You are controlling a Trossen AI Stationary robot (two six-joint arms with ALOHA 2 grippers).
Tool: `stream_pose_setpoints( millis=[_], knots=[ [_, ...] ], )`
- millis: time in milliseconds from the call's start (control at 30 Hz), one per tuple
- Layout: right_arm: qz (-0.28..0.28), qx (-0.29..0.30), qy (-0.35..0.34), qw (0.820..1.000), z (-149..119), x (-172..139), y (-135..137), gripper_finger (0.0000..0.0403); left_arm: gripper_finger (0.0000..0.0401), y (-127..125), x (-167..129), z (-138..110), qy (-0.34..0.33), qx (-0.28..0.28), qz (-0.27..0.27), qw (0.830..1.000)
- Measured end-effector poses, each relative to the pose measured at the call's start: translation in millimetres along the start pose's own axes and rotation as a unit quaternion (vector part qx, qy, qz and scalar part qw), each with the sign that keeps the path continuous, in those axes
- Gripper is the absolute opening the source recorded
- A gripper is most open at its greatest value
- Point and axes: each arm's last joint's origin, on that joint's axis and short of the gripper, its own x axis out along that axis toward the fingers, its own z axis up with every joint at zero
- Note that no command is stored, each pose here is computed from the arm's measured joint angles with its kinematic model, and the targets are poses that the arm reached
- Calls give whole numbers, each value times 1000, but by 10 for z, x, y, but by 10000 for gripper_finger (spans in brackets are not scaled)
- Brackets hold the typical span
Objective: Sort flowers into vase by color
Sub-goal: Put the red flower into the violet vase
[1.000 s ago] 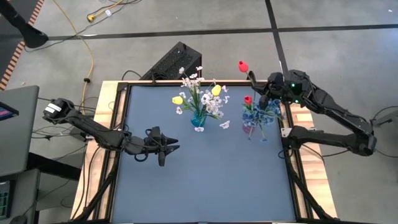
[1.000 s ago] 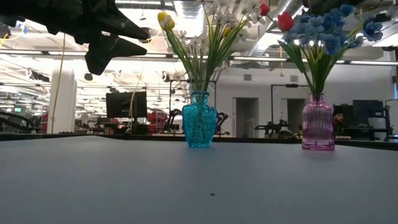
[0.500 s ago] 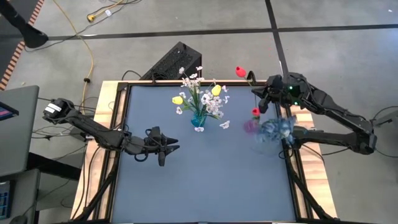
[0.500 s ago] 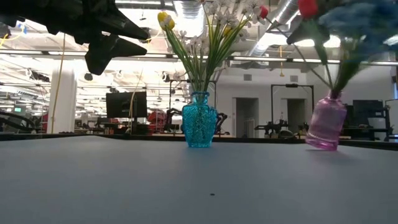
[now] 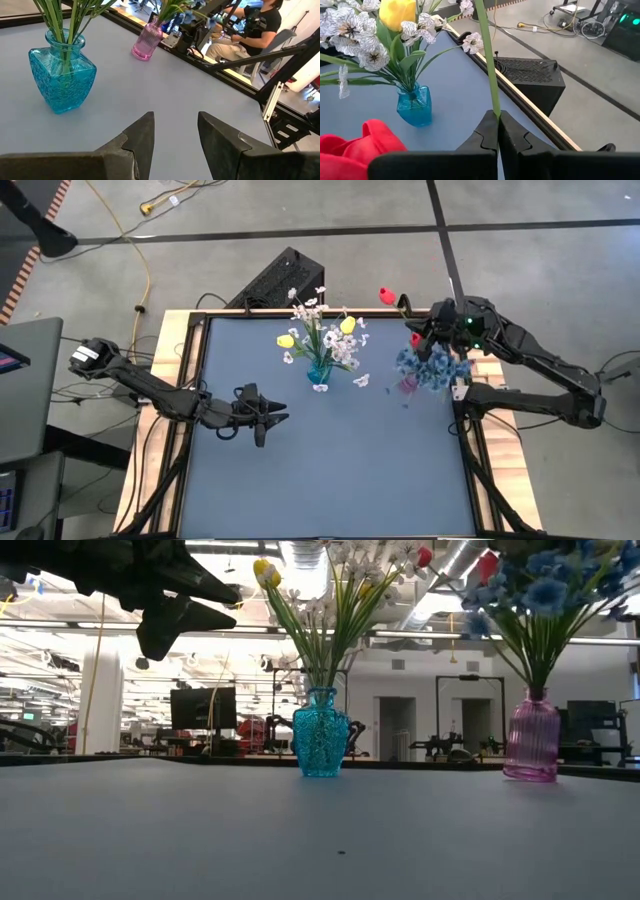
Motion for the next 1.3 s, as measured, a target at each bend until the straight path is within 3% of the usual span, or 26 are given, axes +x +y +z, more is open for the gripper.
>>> stream_pose_setpoints(
  millis=[500,867,1067,1300],
  knots=[
    [-39,0,-2,999,-99,-294,-33,24,139,10,2,3,-4,6,9,1000],
    [-71,2,0,997,-87,-255,-51,24,139,31,14,13,-6,3,15,1000],
    [-83,0,-35,996,-18,-255,-57,24,139,30,14,14,-5,2,14,1000],
    [-81,9,-2,997,-85,-257,-54,24,139,28,14,11,-3,-3,11,1000]
  ],
)
